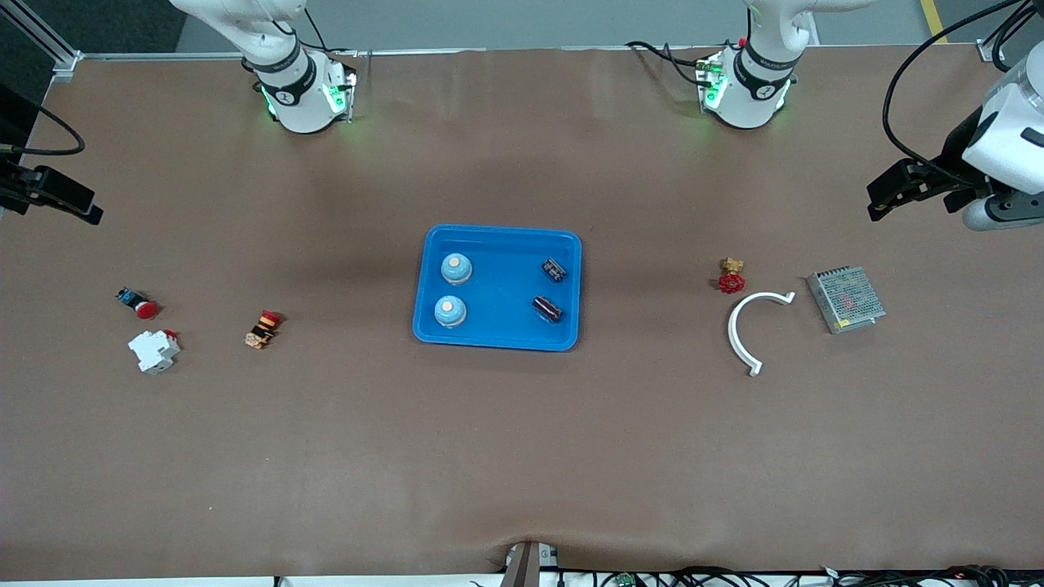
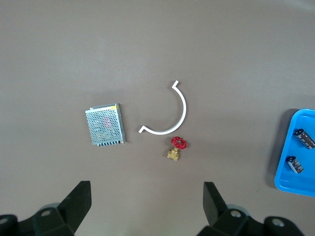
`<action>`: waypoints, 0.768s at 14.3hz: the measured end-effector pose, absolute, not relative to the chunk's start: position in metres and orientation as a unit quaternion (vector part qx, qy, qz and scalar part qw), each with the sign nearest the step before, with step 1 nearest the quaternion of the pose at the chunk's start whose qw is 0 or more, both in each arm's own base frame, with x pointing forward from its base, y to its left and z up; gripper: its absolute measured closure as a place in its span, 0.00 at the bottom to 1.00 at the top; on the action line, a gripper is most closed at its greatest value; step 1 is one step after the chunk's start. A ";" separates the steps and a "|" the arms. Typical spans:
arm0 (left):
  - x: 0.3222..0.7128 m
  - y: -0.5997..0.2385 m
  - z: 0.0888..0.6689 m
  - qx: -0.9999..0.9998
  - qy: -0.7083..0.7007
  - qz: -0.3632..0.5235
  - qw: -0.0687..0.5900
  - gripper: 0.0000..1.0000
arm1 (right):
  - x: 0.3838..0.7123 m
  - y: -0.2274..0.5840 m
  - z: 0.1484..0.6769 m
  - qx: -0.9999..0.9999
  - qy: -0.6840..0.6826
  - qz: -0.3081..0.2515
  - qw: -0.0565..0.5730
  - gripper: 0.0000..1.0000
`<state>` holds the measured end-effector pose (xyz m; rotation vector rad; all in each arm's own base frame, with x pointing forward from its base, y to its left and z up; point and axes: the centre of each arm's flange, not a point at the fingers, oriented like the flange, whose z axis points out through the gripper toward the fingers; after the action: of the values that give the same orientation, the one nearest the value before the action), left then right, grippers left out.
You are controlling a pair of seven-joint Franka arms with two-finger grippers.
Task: Place electrolytic capacitor and blue bell in tray
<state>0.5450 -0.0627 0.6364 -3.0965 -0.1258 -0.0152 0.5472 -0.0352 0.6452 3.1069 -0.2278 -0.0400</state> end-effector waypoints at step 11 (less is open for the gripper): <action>0.545 -0.065 0.636 -0.999 -0.037 -0.005 0.021 0.00 | 0.543 -0.026 0.664 0.997 -0.068 0.025 -0.002 0.00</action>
<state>0.5447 -0.0649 0.6363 -3.0969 -0.1148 -0.0149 0.5432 -0.0261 0.6644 3.1369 -0.2133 0.0799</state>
